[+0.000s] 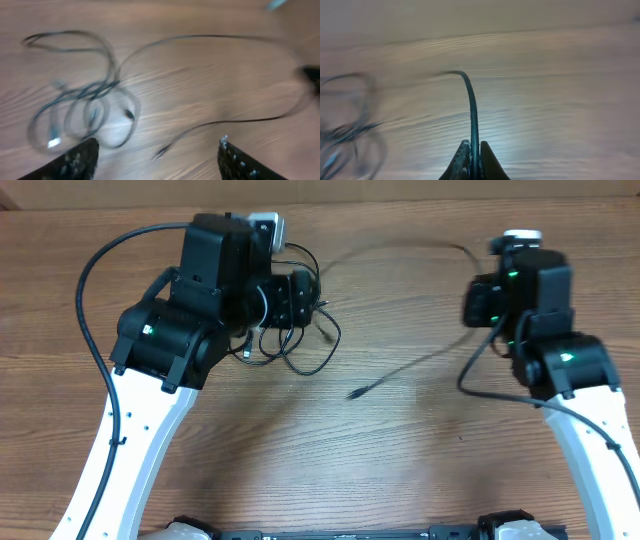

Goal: Untangle cables

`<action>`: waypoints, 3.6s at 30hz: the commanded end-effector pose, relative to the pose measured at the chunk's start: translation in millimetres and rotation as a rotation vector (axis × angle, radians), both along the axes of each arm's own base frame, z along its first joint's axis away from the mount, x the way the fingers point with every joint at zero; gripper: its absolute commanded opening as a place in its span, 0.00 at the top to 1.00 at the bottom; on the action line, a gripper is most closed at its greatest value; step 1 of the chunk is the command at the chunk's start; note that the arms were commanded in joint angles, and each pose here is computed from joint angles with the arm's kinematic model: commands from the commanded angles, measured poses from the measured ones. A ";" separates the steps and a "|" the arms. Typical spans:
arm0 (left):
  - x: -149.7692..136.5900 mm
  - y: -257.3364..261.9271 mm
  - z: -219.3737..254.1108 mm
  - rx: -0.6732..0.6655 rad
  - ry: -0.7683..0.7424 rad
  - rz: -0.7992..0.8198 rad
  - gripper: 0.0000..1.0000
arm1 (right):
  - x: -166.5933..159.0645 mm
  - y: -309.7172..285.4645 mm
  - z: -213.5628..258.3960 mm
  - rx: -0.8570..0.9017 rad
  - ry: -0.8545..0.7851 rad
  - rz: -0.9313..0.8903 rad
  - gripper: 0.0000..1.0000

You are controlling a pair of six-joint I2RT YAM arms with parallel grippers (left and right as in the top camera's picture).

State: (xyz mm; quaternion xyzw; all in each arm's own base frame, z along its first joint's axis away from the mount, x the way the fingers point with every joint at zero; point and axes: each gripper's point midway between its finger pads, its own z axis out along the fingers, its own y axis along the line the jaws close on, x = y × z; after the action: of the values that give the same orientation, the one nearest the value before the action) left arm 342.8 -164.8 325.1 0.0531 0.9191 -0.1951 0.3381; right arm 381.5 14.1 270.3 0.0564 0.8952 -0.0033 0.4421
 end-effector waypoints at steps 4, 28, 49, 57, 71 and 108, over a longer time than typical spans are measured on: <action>-1.6 44.8 -13.9 0.236 0.002 0.119 0.23 | -7.0 -106.6 35.9 -0.033 -0.100 -0.353 0.96; -7.6 49.8 -19.6 0.261 0.033 0.124 0.24 | -33.4 -261.0 34.8 -0.024 -0.155 -0.819 0.84; 2.7 83.9 -35.2 0.306 0.097 0.328 0.10 | 3.5 -57.7 15.6 0.314 0.008 0.056 0.26; 54.0 42.0 -88.2 0.295 0.145 0.145 0.04 | -23.0 -3.2 -13.8 0.322 0.196 0.179 0.22; 156.9 -17.1 -205.0 0.028 0.207 0.277 0.04 | -32.2 21.7 -19.8 0.329 0.249 0.237 0.16; 16.4 -176.8 12.3 -0.219 -0.250 -0.610 0.96 | -34.8 37.0 -14.2 0.379 0.238 0.322 0.12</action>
State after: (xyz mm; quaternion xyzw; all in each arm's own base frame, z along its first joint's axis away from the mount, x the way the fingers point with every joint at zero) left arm 409.4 -327.7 284.3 0.1764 0.8466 -0.3845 0.3229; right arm 347.0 43.1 236.9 0.0190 0.9341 0.2120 0.2865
